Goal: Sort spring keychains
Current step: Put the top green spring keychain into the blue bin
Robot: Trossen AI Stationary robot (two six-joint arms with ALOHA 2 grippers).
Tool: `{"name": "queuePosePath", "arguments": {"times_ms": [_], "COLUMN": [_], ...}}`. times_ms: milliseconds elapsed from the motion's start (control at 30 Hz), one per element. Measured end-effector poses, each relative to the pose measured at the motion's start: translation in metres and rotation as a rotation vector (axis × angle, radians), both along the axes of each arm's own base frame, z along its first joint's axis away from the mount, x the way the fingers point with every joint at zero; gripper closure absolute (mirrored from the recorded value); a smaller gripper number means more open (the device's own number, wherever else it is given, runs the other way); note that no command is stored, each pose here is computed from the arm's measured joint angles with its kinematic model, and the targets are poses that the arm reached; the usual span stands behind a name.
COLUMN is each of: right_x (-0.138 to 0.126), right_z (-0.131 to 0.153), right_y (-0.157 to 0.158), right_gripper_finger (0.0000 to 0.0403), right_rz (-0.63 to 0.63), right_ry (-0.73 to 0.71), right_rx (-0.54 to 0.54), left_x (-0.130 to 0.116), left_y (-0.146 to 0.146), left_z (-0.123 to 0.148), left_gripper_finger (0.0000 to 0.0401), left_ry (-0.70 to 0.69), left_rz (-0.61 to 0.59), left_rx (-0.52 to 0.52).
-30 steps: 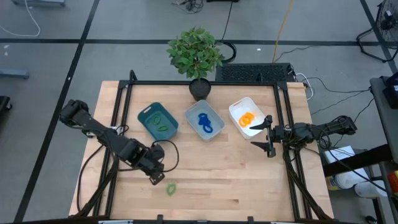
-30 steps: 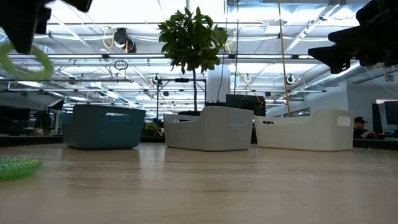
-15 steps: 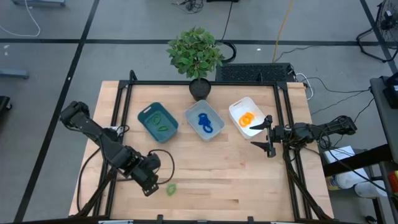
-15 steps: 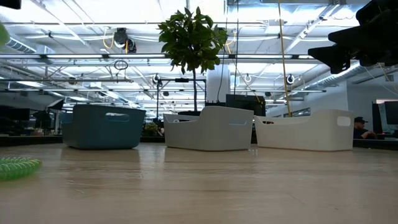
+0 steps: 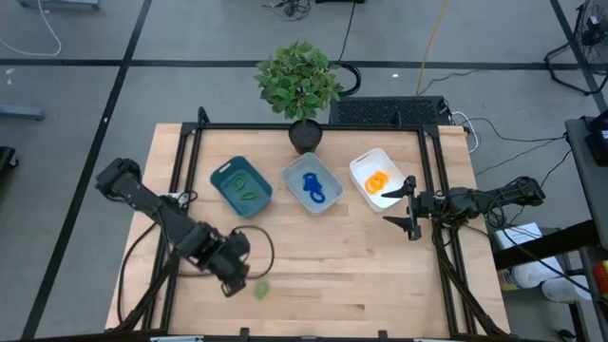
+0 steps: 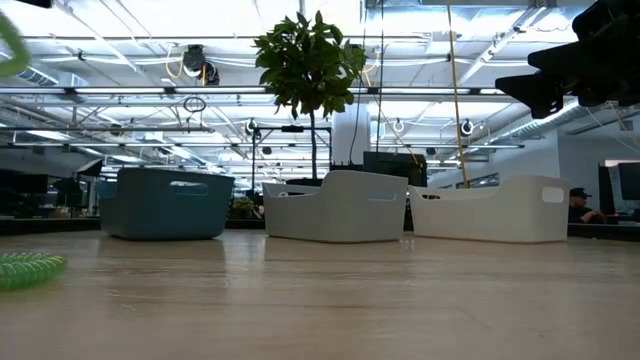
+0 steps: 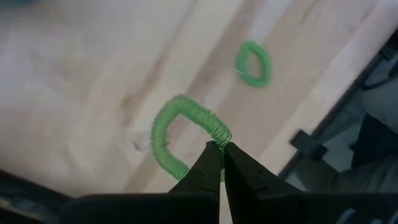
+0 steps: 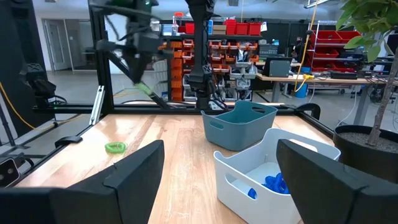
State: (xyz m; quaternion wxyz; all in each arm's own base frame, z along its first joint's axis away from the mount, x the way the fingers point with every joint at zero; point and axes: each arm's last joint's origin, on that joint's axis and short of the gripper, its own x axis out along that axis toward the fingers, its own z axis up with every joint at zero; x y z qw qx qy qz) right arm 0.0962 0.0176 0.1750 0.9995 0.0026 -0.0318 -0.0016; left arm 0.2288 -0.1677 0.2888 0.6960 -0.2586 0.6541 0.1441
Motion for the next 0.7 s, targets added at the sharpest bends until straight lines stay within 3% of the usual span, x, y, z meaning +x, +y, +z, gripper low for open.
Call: {"name": "queuePosePath", "arguments": {"times_ms": [367, 700], "right_x": [0.0, 0.0], "right_z": [0.0, 0.0], "right_y": [0.0, 0.0], "right_gripper_finger": [0.0105, 0.0105], "right_rz": [0.0, 0.0], "right_ry": [0.0, 0.0], "right_rx": [0.0, 0.0], "left_x": [0.01, 0.009], "left_y": [0.063, 0.143], "left_z": [0.017, 0.03], "left_gripper_finger": [0.0397, 0.0397], "left_ry": [-0.027, -0.028], "left_rz": [-0.056, -0.164], "left_rx": [0.067, 0.176]}}
